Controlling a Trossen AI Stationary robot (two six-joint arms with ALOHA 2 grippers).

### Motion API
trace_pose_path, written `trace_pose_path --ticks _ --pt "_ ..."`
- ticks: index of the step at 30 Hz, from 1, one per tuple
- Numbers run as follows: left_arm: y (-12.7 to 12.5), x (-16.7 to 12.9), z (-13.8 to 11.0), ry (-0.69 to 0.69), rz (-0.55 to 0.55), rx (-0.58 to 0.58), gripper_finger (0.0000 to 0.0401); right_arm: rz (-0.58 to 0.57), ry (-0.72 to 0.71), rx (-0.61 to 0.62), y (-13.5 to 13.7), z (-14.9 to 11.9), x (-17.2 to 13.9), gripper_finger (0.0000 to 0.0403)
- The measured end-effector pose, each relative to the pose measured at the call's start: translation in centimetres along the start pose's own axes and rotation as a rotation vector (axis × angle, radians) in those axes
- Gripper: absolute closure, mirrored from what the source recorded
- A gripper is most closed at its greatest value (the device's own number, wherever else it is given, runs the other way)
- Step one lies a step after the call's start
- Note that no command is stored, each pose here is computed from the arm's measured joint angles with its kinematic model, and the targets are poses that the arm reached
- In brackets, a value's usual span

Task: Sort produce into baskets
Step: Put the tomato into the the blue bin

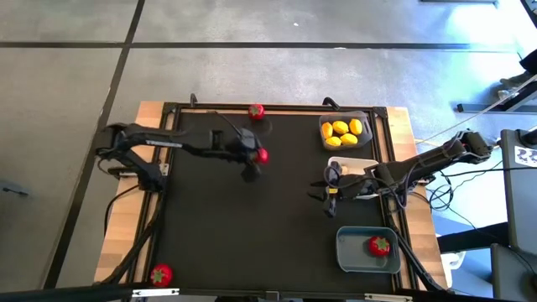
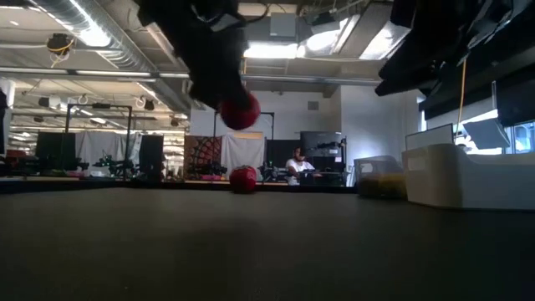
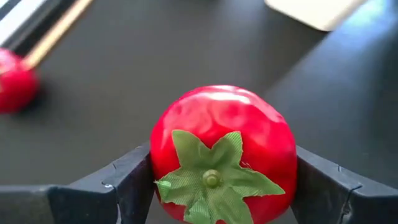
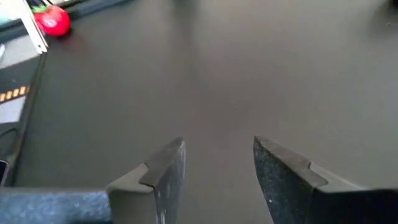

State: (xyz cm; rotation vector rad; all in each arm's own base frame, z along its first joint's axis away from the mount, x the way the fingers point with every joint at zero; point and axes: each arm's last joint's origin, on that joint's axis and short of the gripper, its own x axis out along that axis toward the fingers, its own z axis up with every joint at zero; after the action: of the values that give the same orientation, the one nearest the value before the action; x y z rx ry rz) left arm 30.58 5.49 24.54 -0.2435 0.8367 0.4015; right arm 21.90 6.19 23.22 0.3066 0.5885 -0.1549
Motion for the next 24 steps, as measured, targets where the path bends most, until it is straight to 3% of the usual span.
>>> trace_pose_path --ticks 8,18,24 --pt "-4.8 5.4 -0.8 -0.065 -0.091 0.202 0.0111 -0.047 0.027 -0.016 -0.3 -0.4 0.0 0.0214" --pt "-8.4 7.4 0.8 0.045 -0.146 0.227 0.0111 -0.11 -0.006 -0.017 -0.5 -0.3 0.0 0.0214" --pt "-8.5 8.5 1.7 0.085 -0.125 0.269 0.0111 -0.125 -0.016 -0.008 -0.5 -0.3 0.0 0.0214"
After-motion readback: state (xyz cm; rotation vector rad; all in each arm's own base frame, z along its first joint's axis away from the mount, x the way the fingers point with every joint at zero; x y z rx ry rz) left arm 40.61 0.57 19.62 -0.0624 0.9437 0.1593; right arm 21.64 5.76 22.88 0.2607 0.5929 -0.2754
